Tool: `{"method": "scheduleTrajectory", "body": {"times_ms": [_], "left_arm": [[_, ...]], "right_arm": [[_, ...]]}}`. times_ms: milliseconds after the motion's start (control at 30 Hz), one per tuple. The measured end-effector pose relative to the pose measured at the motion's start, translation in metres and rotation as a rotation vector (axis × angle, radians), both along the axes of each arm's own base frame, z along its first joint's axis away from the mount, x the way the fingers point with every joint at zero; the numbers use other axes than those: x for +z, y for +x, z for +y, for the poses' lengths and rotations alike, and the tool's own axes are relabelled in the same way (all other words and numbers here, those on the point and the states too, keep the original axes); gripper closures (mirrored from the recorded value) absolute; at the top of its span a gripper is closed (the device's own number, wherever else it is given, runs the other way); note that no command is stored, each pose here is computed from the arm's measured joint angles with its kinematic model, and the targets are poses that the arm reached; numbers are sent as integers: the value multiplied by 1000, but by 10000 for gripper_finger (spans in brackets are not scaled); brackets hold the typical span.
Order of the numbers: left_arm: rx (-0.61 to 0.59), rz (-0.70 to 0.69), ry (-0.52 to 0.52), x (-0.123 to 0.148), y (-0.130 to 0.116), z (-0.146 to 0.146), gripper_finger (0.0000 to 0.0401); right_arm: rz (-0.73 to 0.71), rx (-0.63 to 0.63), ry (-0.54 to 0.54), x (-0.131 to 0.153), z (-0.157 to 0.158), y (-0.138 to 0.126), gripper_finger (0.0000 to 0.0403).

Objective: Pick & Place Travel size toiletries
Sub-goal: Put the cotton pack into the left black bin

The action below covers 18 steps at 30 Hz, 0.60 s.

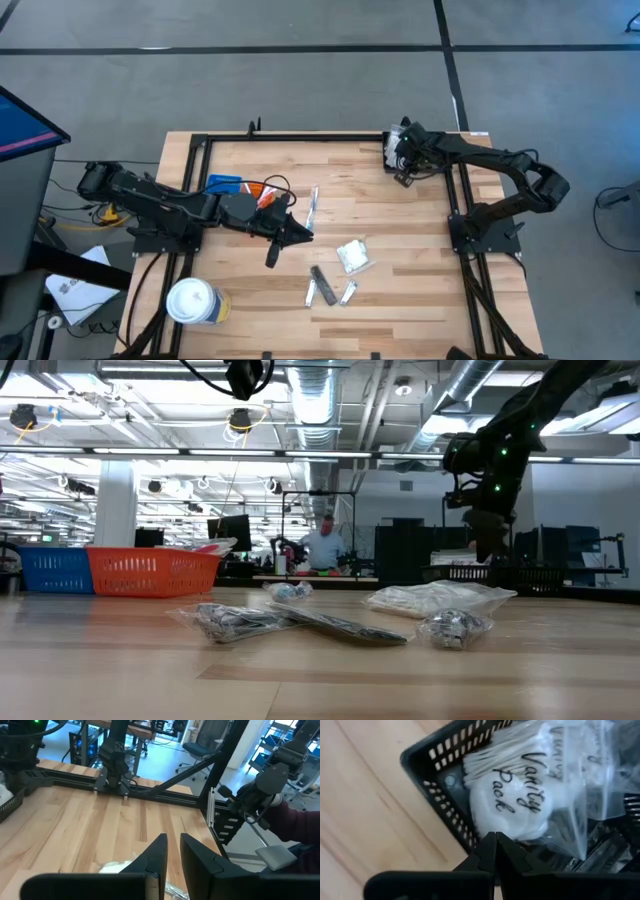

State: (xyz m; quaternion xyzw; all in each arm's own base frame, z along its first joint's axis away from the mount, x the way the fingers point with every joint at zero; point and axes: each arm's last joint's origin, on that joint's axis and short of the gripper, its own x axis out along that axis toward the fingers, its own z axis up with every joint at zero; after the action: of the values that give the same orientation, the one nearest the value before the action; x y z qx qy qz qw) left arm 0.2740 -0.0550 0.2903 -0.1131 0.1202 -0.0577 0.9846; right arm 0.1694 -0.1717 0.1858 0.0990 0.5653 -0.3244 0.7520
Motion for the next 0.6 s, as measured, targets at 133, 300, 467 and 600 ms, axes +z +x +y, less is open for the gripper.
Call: {"method": "scheduleTrajectory", "body": {"times_ms": [133,300,467,600], "left_arm": [[7,0,0,0,0,2,354],[10,0,1,0,1,2,354],[10,2,1,-1,1,2,354],[10,2,1,-1,1,2,354]], "right_arm": [[-11,0,-16,1,-3,0,403],[-14,10,-9,1,-2,1,403],[9,31,18,-7,2,8,403],[65,19,6,-17,-1,11,403]]}}
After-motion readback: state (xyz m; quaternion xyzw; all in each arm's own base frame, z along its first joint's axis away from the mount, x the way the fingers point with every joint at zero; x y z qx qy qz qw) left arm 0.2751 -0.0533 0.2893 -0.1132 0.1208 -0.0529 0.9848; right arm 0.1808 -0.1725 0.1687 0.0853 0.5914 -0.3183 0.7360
